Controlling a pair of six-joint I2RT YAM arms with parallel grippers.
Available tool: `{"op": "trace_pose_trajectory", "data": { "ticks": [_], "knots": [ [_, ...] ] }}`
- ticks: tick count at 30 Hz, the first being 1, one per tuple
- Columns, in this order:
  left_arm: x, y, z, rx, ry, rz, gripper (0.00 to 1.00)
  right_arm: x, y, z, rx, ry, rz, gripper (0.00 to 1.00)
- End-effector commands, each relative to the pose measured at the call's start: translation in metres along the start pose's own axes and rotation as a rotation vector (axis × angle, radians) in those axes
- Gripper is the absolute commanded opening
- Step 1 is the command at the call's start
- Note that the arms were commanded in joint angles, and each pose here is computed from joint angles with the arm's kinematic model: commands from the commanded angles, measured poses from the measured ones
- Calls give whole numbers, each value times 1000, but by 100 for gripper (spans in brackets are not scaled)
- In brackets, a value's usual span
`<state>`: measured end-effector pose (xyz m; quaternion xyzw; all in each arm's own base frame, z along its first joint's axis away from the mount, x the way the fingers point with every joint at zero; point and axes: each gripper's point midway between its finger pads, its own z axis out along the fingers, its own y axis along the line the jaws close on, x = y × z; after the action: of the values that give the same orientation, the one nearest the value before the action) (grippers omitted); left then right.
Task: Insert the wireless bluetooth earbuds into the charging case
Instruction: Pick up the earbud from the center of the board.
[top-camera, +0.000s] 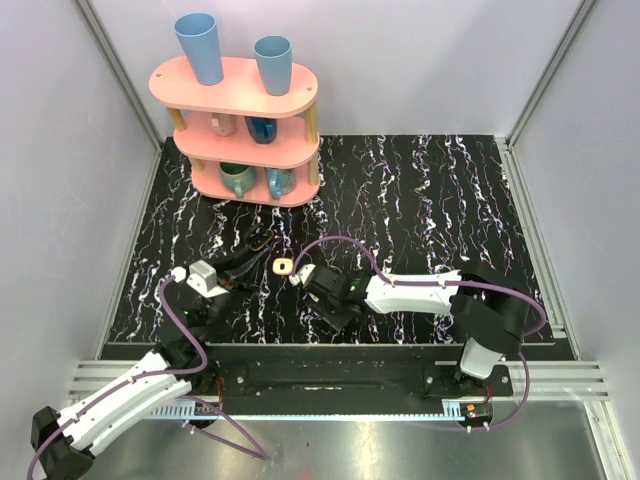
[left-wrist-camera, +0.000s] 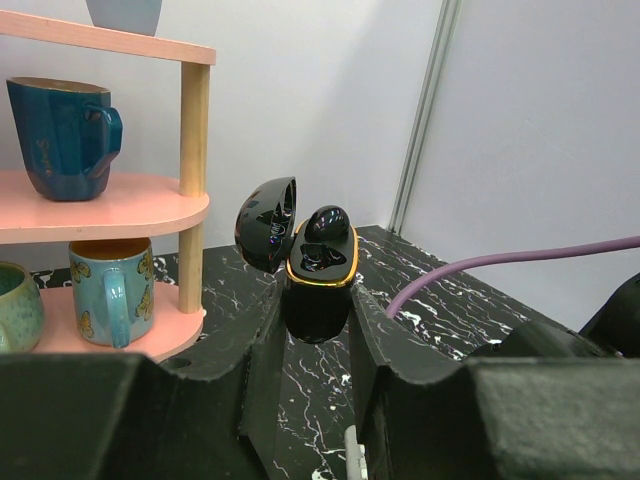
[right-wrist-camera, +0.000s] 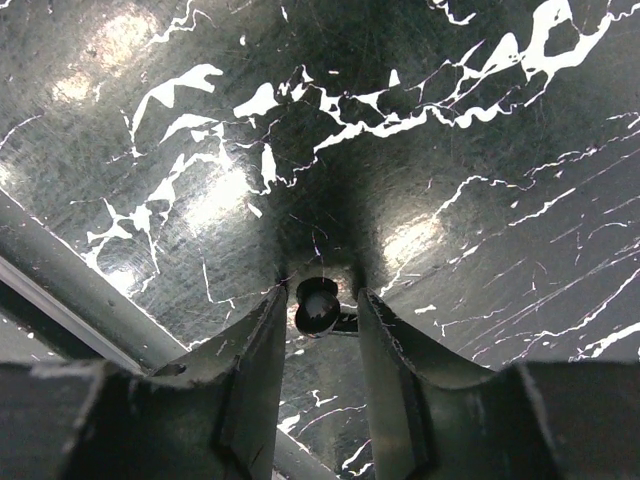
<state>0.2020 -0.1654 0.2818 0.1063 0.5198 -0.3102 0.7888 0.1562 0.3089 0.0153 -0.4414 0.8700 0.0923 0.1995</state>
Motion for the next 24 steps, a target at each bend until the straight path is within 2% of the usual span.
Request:
{"op": "trace_pose_trajectory", "data": {
  "ticks": [1, 15, 18, 20, 24],
  "knots": [
    [-10, 1, 2, -6, -43, -20, 0, -10, -7, -11, 29, -15, 8, 42],
    [-10, -1, 2, 0, -42, -25, 0, -6, -2, -8, -1, 10, -9, 36],
    [-10, 0, 2, -2, -43, -23, 0, -8, -2, -6, 4, 10, -12, 31],
    [-10, 0, 2, -5, -41, -22, 0, -9, -2, -7, 5, 5, -7, 24],
    [-8, 1, 2, -7, -37, -23, 0, -33, -6, -25, 35, -84, 47, 18]
  ]
}}
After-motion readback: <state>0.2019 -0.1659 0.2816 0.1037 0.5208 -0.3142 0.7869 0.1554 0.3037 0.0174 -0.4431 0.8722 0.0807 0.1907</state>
